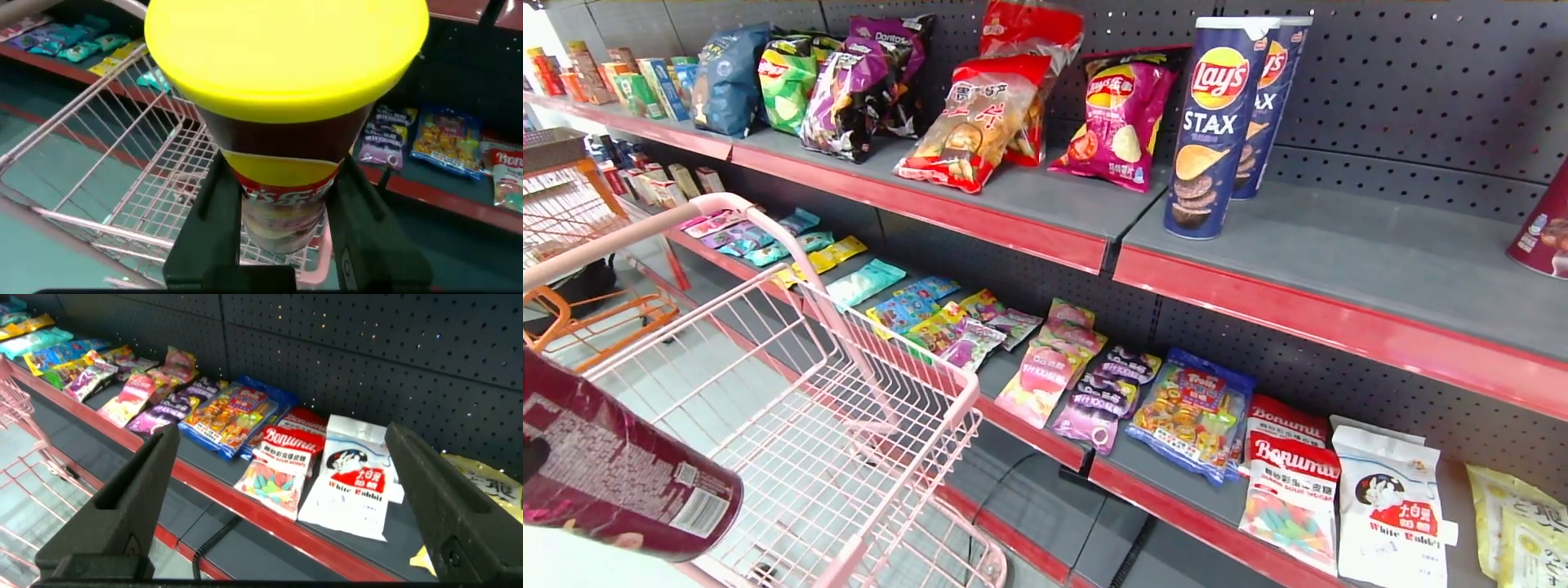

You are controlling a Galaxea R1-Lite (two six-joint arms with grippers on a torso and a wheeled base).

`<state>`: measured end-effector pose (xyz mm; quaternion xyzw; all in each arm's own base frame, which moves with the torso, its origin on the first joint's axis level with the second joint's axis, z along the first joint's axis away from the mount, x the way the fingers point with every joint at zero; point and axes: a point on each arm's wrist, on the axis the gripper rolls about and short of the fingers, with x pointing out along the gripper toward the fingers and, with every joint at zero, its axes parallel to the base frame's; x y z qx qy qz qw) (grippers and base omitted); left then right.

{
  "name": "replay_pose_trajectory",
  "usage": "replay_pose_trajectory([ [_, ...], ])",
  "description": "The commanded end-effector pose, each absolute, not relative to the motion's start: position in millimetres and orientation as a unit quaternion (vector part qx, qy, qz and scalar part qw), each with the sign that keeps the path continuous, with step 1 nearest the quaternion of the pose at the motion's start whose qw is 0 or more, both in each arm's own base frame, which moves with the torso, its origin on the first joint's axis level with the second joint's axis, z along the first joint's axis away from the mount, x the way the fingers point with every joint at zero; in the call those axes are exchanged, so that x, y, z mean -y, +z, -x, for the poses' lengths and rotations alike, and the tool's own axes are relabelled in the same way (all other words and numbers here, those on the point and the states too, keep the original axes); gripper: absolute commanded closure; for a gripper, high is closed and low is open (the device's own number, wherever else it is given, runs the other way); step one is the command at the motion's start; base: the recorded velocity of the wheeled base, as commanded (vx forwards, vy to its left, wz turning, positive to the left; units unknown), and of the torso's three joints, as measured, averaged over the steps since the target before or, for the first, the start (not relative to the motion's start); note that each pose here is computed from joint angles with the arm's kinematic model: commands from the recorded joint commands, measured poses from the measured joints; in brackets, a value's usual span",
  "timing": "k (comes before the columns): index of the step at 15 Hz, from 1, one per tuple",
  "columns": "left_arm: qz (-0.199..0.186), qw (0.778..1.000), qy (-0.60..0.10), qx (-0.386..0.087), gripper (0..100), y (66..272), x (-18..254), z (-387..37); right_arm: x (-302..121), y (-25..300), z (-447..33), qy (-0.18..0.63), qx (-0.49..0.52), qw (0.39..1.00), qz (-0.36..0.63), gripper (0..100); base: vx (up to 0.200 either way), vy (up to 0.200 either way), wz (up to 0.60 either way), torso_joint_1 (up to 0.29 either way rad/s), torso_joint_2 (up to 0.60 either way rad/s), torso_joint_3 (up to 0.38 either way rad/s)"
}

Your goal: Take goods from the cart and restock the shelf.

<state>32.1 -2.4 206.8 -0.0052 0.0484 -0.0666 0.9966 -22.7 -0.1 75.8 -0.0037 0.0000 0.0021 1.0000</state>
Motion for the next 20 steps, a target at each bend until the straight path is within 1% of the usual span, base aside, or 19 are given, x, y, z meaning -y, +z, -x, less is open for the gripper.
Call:
replay_pose_trajectory([
  [1,0.002,0.998,-0.061,-0.03,100,197.4,3.0,-18.2,0.1,76.1,22.8,0.002,0.001,1.0,0.004,0,0.0,0.0,0.0,0.124,-0.43,-0.281],
  [3,0.002,0.998,-0.061,-0.032,100,192.9,3.1,-16.7,0.1,76.1,22.8,0.002,0.001,1.0,0.004,0,0.0,0.0,0.0,0.159,-0.48,-0.32],
  [4,0.0,0.998,-0.059,-0.026,100,194.2,3.2,-14.7,0.1,75.7,22.7,0.002,0.0,1.0,0.004,0,0.0,0.0,0.0,0.183,-0.52,-0.344],
  [9,-0.028,0.998,-0.053,-0.019,100,193.8,3.1,-12.1,0.1,76.1,22.8,0.002,0.001,1.0,0.004,0,0.0,0.0,0.0,0.204,-0.55,-0.349],
  [11,-0.03,0.998,-0.047,-0.019,100,193.8,2.8,-12.1,0.1,76.1,22.8,0.003,0.001,1.0,0.003,0,0.0,0.0,0.0,0.239,-0.59,-0.366],
  [14,-0.031,0.998,-0.047,-0.022,100,190.9,2.8,-12.2,0.1,76.1,22.7,0.003,0.0,1.0,0.005,0,0.0,0.0,-0.6,0.185,-0.47,-0.274],
  [20,-0.035,0.998,-0.046,-0.018,100,190.5,2.9,-10.3,0.1,76.1,22.8,0.003,0.001,1.0,0.003,0,0.0,0.0,-0.6,0.018,-0.02,-0.019],
])
